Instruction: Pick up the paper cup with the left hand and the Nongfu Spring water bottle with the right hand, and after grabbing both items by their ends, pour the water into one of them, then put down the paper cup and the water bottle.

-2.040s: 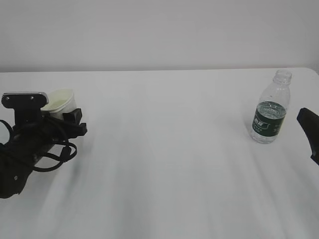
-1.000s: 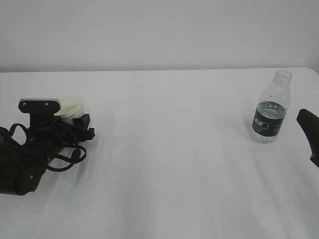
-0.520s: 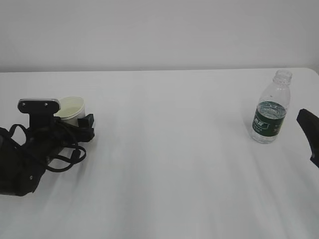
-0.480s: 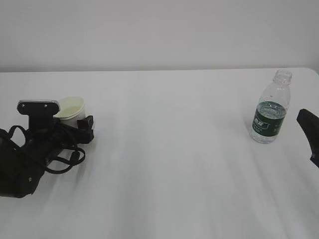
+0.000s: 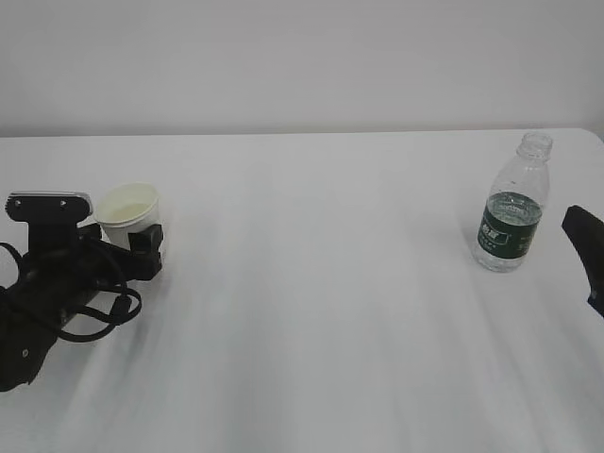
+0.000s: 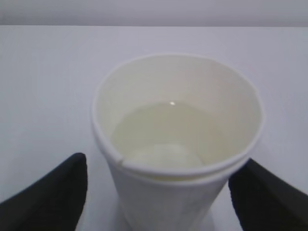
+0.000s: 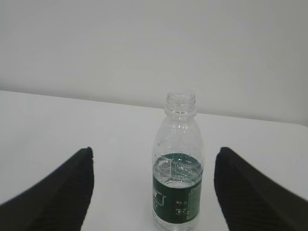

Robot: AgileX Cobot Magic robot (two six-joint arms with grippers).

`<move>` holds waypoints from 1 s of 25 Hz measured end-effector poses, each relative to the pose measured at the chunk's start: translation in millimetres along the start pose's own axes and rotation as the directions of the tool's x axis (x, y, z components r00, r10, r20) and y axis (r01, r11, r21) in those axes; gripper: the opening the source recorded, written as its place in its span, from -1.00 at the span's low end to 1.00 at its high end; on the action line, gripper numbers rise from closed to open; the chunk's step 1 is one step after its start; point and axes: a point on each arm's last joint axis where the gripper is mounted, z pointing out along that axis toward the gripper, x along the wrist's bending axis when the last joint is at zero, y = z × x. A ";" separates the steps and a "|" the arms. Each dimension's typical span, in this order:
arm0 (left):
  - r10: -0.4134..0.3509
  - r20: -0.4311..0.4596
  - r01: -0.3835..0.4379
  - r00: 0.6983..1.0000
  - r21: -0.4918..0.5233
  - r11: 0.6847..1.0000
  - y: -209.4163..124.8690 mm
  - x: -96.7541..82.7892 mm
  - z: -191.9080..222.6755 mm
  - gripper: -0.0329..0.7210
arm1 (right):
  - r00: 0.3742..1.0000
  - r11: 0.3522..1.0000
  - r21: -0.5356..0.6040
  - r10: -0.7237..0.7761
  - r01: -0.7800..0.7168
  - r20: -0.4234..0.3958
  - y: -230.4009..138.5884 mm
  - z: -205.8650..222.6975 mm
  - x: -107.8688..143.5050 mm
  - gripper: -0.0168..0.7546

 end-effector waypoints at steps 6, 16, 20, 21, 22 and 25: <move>0.004 -0.003 -0.004 1.000 0.020 1.000 0.3 2.9 -14.9 0.88 | 0.999 0.999 -0.037 -0.019 0.018 -0.032 3.3 -0.2 3.0 0.58; 0.042 0.059 -0.047 0.997 0.086 0.995 -9.9 2.3 -35.5 0.83 | 0.998 0.999 -0.038 -0.029 0.027 -0.049 3.3 -0.2 4.5 0.58; 0.049 0.065 -0.057 0.997 0.115 0.992 -14.8 4.0 -44.2 0.76 | 0.997 0.999 -0.024 -0.036 0.035 -0.061 1.9 -0.3 5.6 0.58; 0.051 0.068 -0.059 0.996 0.121 0.991 -15.4 4.2 -46.7 0.73 | 0.997 0.999 -0.022 -0.039 0.037 -0.065 1.7 -0.3 6.0 0.58; 0.052 0.071 -0.060 0.996 0.118 0.991 -13.9 4.2 -48.5 0.72 | 0.997 0.999 -0.022 -0.040 0.039 -0.068 1.7 -0.3 6.2 0.58; 0.049 0.076 -0.055 0.996 0.089 0.994 -4.4 3.4 -53.5 0.68 | 0.997 0.999 -0.018 -0.041 0.040 -0.070 1.3 -0.3 6.4 0.58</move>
